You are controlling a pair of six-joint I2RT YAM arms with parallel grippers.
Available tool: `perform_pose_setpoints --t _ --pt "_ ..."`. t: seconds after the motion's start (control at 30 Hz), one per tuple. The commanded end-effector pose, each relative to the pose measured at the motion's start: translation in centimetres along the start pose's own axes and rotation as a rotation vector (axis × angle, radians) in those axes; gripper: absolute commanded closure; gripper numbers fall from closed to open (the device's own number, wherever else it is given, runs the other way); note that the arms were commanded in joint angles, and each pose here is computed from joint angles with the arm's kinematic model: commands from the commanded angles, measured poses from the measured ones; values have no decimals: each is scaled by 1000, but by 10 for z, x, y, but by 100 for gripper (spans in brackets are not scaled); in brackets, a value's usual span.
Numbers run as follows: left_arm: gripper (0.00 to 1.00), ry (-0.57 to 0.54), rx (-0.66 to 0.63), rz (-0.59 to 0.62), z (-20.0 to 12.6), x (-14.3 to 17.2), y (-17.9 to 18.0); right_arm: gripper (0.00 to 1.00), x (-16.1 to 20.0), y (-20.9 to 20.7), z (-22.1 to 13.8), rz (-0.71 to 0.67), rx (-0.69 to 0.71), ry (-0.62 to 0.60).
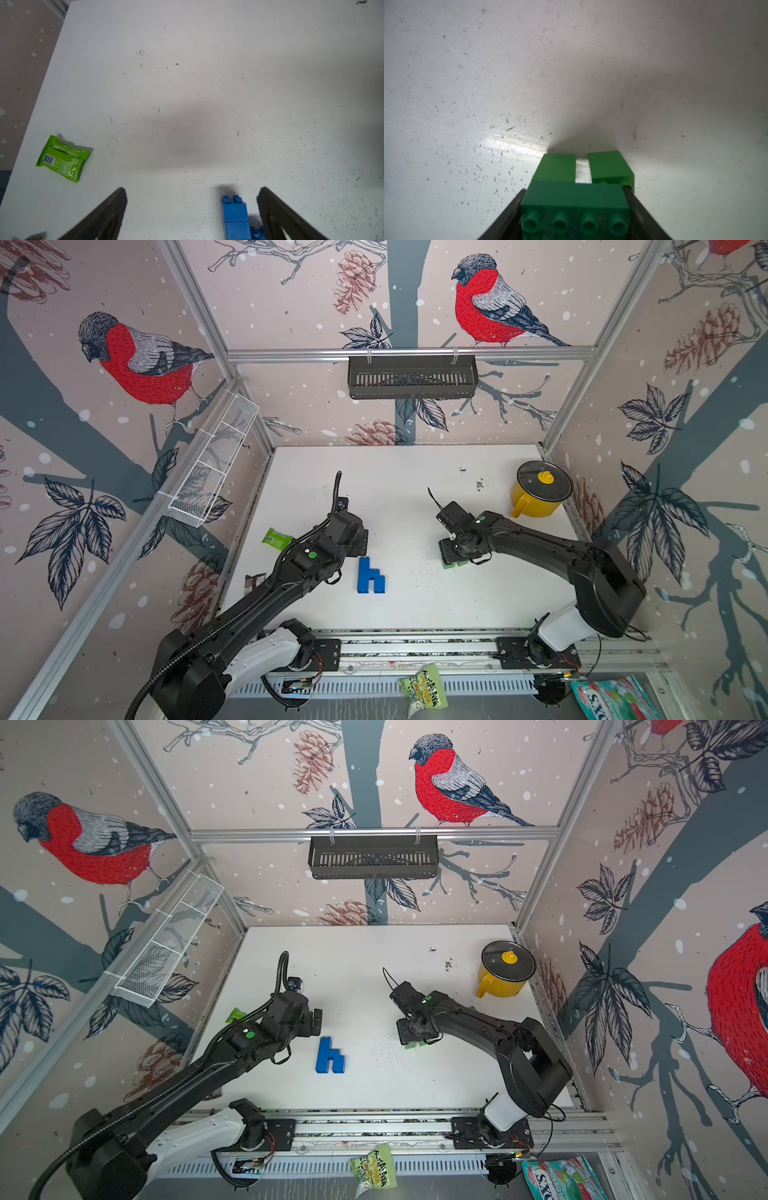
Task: Assemble the letter h with lego
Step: Assemble the lego brick with the lego brick.
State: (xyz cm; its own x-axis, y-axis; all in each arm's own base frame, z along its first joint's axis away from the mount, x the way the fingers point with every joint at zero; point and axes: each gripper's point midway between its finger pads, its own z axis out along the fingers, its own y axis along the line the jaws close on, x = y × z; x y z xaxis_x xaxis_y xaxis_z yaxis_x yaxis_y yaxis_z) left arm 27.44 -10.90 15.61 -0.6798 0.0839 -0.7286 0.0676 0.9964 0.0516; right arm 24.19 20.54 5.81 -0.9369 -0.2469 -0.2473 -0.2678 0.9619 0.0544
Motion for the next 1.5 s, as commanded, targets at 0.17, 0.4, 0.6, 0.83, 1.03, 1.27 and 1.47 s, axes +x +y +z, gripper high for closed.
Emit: perform_pose_setpoints --t 0.17,0.4,0.6,0.83,1.03,1.27,1.47 --pt "2 -1 -14 0 -1 -2 2 100 8 1 5 -31 17 24" --pt "2 4 -17 3 0 0 2 100 6 4 4 -43 6 20" --pt "2 4 -19 3 0 -1 3 100 1 8 1 -48 -3 13" --pt "2 4 -18 3 0 -1 3 100 0 8 2 -59 12 8" --pt "2 3 -15 2 0 -1 2 100 5 5 6 -44 16 17" --pt "2 4 -10 2 0 0 1 100 12 7 16 -32 13 47" --pt "2 8 1 9 0 0 -1 100 7 13 10 -11 -9 43"
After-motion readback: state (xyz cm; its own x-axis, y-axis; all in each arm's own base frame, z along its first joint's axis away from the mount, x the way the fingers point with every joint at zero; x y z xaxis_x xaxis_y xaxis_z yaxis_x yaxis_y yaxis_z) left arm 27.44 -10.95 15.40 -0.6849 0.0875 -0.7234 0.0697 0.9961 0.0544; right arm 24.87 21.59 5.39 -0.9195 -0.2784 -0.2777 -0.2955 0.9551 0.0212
